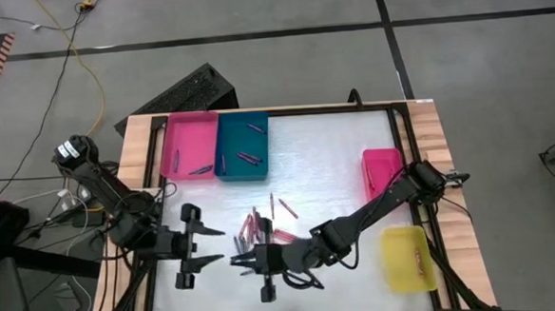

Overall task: Sort crayons
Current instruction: Put the blue crayon into the large red bin

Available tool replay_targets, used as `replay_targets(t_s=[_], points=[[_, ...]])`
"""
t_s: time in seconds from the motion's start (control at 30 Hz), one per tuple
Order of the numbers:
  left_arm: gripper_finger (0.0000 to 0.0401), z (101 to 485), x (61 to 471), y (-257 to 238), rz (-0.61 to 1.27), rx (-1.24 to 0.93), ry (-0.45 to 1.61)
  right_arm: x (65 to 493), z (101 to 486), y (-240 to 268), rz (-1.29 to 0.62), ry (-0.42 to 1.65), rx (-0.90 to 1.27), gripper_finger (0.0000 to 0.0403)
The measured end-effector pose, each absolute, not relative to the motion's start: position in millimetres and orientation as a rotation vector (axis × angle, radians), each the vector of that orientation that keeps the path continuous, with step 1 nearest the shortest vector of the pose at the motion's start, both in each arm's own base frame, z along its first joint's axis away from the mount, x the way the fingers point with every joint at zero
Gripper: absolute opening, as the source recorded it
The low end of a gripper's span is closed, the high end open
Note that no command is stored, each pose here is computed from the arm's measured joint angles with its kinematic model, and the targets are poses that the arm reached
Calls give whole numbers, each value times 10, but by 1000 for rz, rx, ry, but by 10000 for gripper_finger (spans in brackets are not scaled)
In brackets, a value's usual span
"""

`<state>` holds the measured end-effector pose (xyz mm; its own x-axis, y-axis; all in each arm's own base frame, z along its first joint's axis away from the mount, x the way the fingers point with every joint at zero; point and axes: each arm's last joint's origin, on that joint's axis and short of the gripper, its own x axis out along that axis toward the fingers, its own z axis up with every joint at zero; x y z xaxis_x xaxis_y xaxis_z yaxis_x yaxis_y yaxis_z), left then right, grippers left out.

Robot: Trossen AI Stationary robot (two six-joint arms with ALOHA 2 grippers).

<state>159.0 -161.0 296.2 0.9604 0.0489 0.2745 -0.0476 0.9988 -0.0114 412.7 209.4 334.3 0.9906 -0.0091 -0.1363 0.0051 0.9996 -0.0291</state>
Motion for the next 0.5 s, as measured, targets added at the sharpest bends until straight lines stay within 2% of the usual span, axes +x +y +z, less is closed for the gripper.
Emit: replay_targets(t_s=[0.1, 0.23, 0.4, 0.5], points=[[225, 2917, 1497, -1628, 51, -51, -185, 4092, 3263, 2100, -89, 207, -39, 1], [220, 2821, 1388, -1671, -58, -148, -77, 4076, 3162, 1998, -266, 283, -51, 1], [210, 2685, 1293, -1763, -218, -237, 51, 4176, 3098, 1686, -390, 327, -1, 1], [204, 2622, 1255, -1822, -299, -264, 111, 4293, 3117, 1428, -403, 313, 53, 1]])
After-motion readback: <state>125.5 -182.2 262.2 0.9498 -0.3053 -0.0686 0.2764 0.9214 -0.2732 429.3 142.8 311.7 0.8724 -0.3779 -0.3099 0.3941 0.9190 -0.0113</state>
